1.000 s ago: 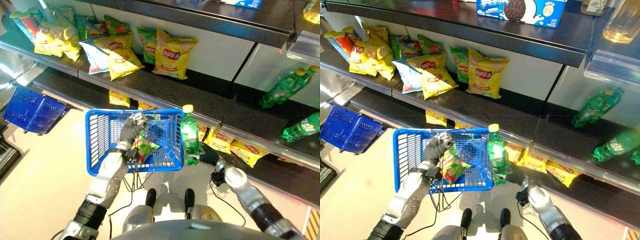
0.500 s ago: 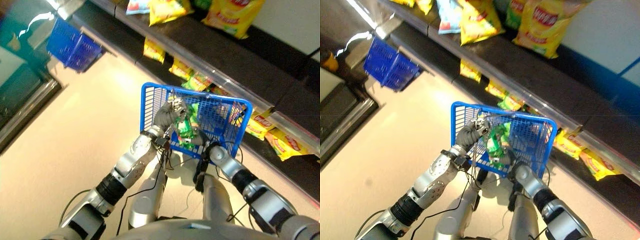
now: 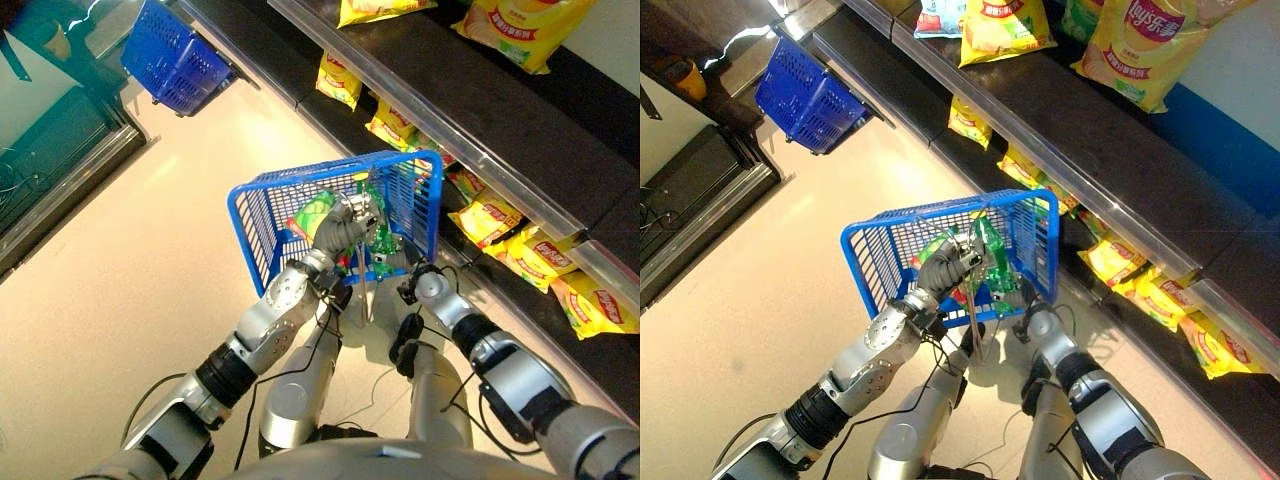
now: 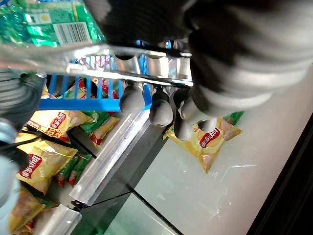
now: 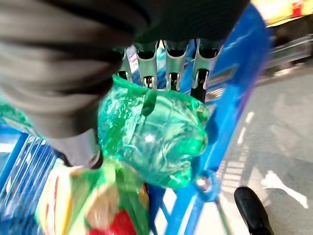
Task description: Pick up the snacks into the basket
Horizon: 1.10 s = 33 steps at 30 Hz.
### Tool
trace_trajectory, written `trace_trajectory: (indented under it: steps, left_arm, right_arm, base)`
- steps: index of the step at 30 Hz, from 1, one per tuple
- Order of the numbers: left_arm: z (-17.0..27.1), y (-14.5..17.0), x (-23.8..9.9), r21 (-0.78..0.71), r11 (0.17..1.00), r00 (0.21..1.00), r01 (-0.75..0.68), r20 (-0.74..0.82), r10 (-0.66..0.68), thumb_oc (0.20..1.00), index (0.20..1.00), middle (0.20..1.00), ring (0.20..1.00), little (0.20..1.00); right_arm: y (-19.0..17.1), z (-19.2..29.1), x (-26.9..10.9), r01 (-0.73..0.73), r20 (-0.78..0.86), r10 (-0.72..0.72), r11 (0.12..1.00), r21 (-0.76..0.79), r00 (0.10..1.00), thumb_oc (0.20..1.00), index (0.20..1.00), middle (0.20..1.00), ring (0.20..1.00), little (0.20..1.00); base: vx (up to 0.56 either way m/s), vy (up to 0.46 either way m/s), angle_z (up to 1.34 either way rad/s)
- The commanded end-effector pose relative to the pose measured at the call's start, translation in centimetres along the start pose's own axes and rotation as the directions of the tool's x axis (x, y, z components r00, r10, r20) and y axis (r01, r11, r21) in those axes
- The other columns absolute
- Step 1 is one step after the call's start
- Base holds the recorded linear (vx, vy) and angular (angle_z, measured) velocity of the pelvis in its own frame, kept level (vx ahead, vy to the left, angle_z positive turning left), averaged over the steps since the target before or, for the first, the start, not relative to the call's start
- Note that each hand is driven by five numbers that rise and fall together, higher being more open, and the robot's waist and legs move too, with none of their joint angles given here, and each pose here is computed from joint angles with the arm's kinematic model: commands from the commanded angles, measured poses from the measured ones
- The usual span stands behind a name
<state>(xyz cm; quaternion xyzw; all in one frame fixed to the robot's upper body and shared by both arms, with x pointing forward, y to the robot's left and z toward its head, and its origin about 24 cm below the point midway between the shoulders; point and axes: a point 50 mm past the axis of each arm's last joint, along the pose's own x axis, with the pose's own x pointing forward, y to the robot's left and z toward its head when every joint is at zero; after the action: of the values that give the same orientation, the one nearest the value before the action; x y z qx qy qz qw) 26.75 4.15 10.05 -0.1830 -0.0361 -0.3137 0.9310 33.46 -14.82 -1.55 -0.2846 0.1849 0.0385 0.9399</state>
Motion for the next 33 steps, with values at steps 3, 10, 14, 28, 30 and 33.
trace_trajectory:
  steps: [3,10,14,28,30,33]
  left_arm:
    - [6.8,-4.7,1.0,0.008,0.975,0.919,0.222,0.332,-0.212,0.200,0.200,0.200,0.200,0.200]
    - [6.2,-2.9,0.1,0.000,0.986,0.938,0.165,0.309,-0.157,0.200,0.200,0.200,0.200,0.200]
    - [6.1,-2.5,-0.2,-0.003,0.988,0.942,0.154,0.303,-0.146,0.200,0.200,0.200,0.200,0.200]
    - [0.2,11.3,-10.2,0.270,0.819,0.860,-0.507,0.086,0.504,0.200,0.200,0.200,0.200,0.200]
    - [-1.9,13.9,-14.3,0.389,0.695,0.755,-0.605,0.002,0.656,0.200,0.200,0.200,0.200,0.200]
    - [-6.3,16.5,-20.5,0.513,0.536,0.524,-0.671,-0.184,0.831,0.200,0.200,0.200,0.200,0.200]
  right_arm:
    - [0.8,3.8,0.1,-0.009,0.148,0.002,0.999,0.046,0.989,1.000,1.000,1.000,1.000,1.000]
    - [0.9,0.7,-0.5,-0.024,0.066,0.022,0.999,0.030,0.998,1.000,1.000,1.000,1.000,1.000]
    - [0.8,-0.3,-0.7,-0.019,0.040,0.017,0.999,0.038,0.999,1.000,1.000,1.000,1.000,1.000]
    - [-1.7,-10.4,-6.8,0.081,-0.105,-0.062,0.980,0.183,0.993,1.000,1.000,1.000,1.000,1.000]
    - [-1.8,-13.6,-9.0,0.090,-0.196,-0.053,0.978,0.187,0.979,1.000,1.000,1.000,1.000,1.000]
    - [-2.5,-18.1,-12.1,0.138,-0.358,-0.072,0.977,0.161,0.931,1.000,1.000,1.000,1.000,1.000]
  base:
    - [0.00,0.010,-0.03]
    - [0.01,0.004,-0.05]
    - [0.00,-0.018,-0.14]
    - [0.03,-0.018,-0.10]
    - [0.09,0.011,-0.42]
    - [0.06,-0.007,-0.53]
